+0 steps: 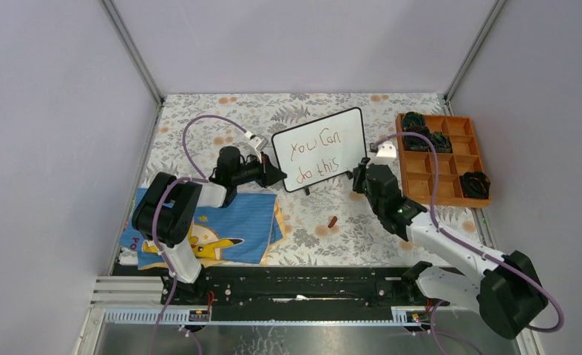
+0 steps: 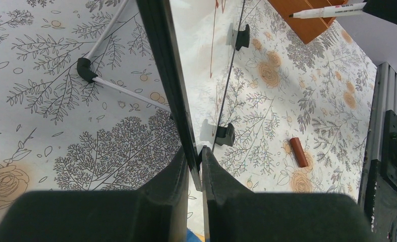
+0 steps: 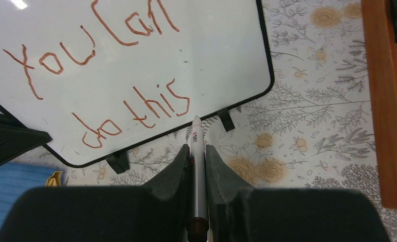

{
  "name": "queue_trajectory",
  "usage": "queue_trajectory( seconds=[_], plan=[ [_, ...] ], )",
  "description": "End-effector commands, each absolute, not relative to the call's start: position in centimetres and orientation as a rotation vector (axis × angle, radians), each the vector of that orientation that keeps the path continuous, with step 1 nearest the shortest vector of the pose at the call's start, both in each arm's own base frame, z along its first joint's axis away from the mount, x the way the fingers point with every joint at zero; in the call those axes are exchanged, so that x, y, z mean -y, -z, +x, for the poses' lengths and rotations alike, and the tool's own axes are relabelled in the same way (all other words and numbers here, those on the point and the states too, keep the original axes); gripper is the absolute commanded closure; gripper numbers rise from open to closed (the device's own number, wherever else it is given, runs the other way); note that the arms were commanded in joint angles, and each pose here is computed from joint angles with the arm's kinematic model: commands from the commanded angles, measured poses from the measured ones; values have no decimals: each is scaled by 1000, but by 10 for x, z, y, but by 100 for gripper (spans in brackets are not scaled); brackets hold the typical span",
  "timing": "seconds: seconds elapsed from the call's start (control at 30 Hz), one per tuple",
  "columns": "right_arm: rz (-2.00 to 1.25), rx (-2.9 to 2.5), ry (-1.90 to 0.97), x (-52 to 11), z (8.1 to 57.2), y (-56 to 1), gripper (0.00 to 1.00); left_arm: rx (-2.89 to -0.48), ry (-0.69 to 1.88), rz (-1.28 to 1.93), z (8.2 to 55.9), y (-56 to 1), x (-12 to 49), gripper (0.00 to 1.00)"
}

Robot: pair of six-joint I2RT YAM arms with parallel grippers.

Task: Write a sentence on the whiteboard

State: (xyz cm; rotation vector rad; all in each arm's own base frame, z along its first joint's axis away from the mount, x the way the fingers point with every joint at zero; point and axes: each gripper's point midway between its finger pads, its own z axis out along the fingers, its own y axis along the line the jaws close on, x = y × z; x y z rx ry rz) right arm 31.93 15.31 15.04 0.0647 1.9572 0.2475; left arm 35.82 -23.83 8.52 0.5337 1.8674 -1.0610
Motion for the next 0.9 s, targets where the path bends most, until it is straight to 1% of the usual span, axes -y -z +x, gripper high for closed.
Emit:
queue_trajectory(
  seconds=[0.0,0.2,0.4,0.7,0.87],
  plan=[
    [162,-1878,-175,-126,315,-159,100,-1894,944,539,365,-74,229,100],
    [250,-1777,-232,-123,319,-172,100,-1898,928,535,366,-72,227,100],
    [310,-1761,-273,-127,327,-169,100,-1902,895,526,367,-71,224,100],
    [329,-1760,-360,-138,339,-168,100,-1904,886,527,367,-70,223,100],
    [311,-1805,-357,-144,343,-159,100,-1901,887,525,368,-71,224,100]
  ],
)
